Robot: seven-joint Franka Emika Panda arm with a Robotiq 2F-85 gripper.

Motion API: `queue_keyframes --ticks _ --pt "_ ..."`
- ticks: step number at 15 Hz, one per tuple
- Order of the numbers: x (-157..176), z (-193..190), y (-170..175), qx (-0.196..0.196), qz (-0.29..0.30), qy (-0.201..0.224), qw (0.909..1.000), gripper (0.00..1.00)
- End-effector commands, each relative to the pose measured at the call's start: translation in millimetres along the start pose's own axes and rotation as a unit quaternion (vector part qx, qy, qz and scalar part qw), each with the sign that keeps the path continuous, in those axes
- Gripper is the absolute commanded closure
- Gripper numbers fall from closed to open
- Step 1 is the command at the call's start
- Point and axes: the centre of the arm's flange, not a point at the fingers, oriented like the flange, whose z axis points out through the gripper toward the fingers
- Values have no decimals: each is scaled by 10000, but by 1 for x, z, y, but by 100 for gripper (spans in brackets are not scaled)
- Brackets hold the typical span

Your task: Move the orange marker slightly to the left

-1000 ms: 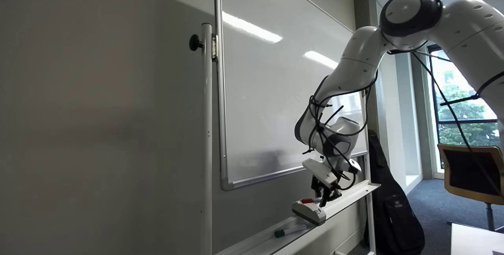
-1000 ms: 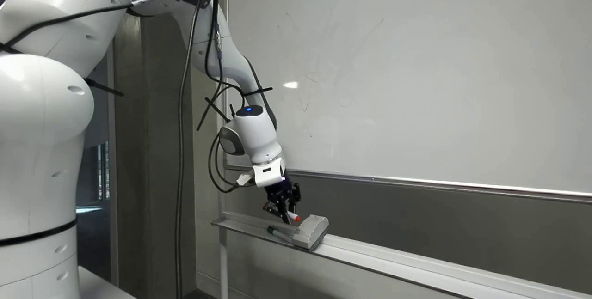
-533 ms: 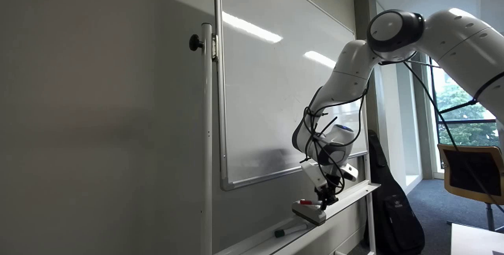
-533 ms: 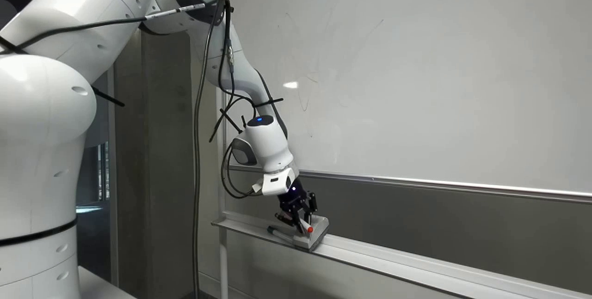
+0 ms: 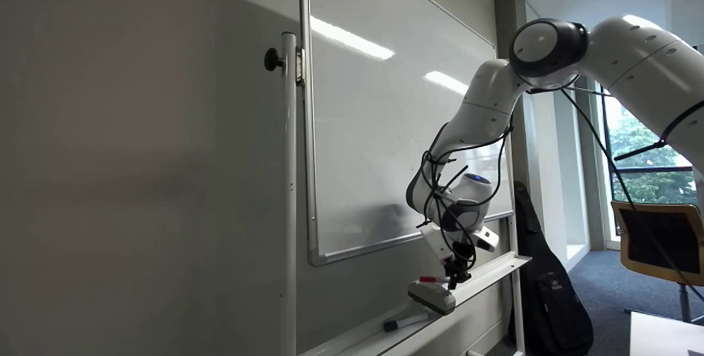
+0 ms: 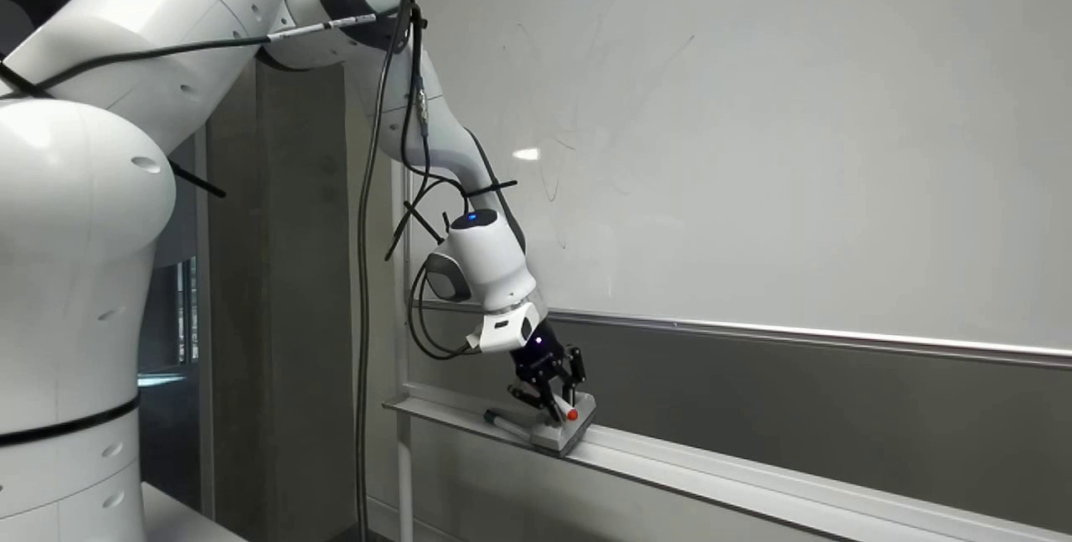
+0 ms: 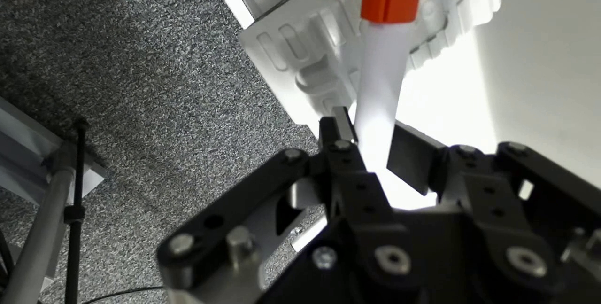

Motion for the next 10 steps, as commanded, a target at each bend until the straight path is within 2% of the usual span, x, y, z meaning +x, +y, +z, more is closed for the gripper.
queue_keyframes --ticks 1,6,10 --pt "2 -15 -13 189 121 110 9997 95" --pt "21 -16 -22 290 65 338 9990 95" --pt "51 -13 -36 260 -206 550 9979 95"
